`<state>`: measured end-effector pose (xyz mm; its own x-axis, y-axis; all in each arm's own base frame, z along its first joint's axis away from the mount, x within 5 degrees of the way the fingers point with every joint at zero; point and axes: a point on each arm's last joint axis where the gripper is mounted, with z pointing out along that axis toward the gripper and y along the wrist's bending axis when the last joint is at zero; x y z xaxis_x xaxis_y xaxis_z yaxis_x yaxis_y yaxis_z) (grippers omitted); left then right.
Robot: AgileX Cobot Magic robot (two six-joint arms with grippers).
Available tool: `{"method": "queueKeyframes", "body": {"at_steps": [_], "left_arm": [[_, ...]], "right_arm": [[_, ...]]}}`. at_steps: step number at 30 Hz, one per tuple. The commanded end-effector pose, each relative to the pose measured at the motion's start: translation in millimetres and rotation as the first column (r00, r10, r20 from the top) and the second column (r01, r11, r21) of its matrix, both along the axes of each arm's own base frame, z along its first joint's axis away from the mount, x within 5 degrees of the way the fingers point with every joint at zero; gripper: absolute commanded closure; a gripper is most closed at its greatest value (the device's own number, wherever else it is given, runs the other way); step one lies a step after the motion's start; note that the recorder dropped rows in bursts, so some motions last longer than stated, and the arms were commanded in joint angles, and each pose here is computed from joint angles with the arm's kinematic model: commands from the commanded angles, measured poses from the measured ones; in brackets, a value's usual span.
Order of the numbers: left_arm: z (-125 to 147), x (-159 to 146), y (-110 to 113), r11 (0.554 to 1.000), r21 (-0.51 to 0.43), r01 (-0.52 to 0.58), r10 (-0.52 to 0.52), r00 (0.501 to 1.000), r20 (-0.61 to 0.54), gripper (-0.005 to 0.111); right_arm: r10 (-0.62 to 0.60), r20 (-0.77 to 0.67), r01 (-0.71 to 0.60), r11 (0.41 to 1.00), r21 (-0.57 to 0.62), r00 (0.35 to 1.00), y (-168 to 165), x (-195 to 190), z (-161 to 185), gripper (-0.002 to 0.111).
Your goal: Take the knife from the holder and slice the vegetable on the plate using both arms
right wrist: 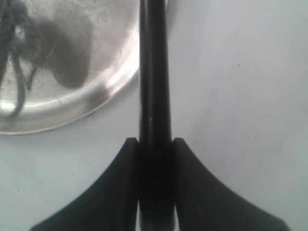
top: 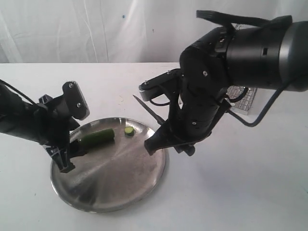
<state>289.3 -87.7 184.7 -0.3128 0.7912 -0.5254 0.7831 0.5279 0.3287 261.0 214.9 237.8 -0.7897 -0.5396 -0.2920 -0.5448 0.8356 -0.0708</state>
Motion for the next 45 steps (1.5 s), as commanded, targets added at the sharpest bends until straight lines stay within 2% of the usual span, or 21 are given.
{"method": "queueKeyframes", "body": {"at_steps": [1, 4, 9, 13, 15, 20, 21, 27, 31, 35, 37, 40, 42, 44, 45], "left_arm": [[-15.8, 15.0, -11.6, 0.998, -0.037, 0.047, -0.051, 0.992, -0.115, 0.037], [-21.6, 28.0, -15.5, 0.997, -0.033, 0.065, -0.069, 0.990, -0.123, 0.037], [-33.3, 45.3, -22.3, 0.994, -0.035, 0.108, -0.112, 0.981, -0.158, 0.037], [-41.2, 49.5, -27.9, 0.982, -0.049, 0.181, -0.187, 0.960, -0.210, 0.039], [-40.8, 50.3, -29.5, 0.980, -0.062, 0.189, -0.198, 0.954, -0.225, 0.051], [-32.5, 50.0, -29.0, 0.980, -0.066, 0.187, -0.197, 0.959, -0.206, 0.101], [-28.4, 49.6, -29.0, 0.980, -0.067, 0.188, -0.197, 0.961, -0.195, 0.106], [10.4, 42.6, -28.2, 0.983, -0.111, 0.144, -0.158, 0.979, -0.126, 0.106], [31.4, 29.3, -29.9, 0.970, -0.145, 0.197, -0.216, 0.968, -0.132, 0.106], [24.1, 13.3, -32.1, 0.946, -0.180, 0.271, -0.311, 0.913, -0.263, 0.106], [7.0, 8.8, -29.8, 0.953, -0.170, 0.252, -0.294, 0.905, -0.306, 0.107], [-12.1, 6.3, -24.3, 0.973, -0.130, 0.192, -0.223, 0.927, -0.301, 0.107], [-16.7, 3.6, -22.7, 0.976, -0.121, 0.184, -0.213, 0.928, -0.305, 0.101], [-17.2, 2.6, -23.1, 0.976, -0.132, 0.176, -0.209, 0.927, -0.312, 0.084], [-16.8, 2.6, -24.0, 0.975, -0.144, 0.168, -0.206, 0.927, -0.313, 0.072]], "right_arm": [[0.052, -0.066, -0.048, 0.997, 0.061, 0.996, -16.7, 5.6, 5.8, 0.108], [0.076, -0.102, -0.064, 0.991, 0.117, 0.992, -19.9, 5.5, 8.8, 0.108], [0.093, -0.092, -0.081, 0.989, 0.127, 0.991, -19.7, 5.0, 11.1, 0.108], [0.107, -0.091, -0.094, 0.985, 0.143, 0.990, -18.4, 4.1, 12.3, 0.108], [0.106, -0.086, -0.092, 0.984, 0.150, 0.991, -18.1, 4.1, 13.2, 0.108], [0.101, -0.092, -0.085, 0.983, 0.164, 0.991, -17.0, 3.7, 13.5, 0.108], [0.101, -0.090, -0.085, 0.983, 0.165, 0.991, -17.1, 3.4, 14.1, 0.108], [0.102, -0.089, -0.086, 0.982, 0.166, 0.991, -18.8, 1.0, 16.3, 0.108], [0.101, -0.090, -0.085, 0.983, 0.165, 0.991, -20.2, -0.9, 15.3, 0.108], [0.102, -0.100, -0.085, 0.983, 0.163, 0.990, -20.4, -1.8, 15.2, 0.108], [0.100, -0.104, -0.082, 0.982, 0.167, 0.989, -20.1, -2.2, 15.2, 0.108], [0.101, -0.113, -0.081, 0.982, 0.169, 0.988, -20.0, -3.0, 15.1, 0.108], [0.102, -0.113, -0.082, 0.982, 0.169, 0.988, -20.0, -3.0, 15.1, 0.108], [0.101, -0.112, -0.080, 0.982, 0.172, 0.989, -19.8, -2.9, 15.2, 0.108], [0.101, -0.112, -0.080, 0.982, 0.172, 0.989, -19.8, -2.9, 15.2, 0.108]]}}
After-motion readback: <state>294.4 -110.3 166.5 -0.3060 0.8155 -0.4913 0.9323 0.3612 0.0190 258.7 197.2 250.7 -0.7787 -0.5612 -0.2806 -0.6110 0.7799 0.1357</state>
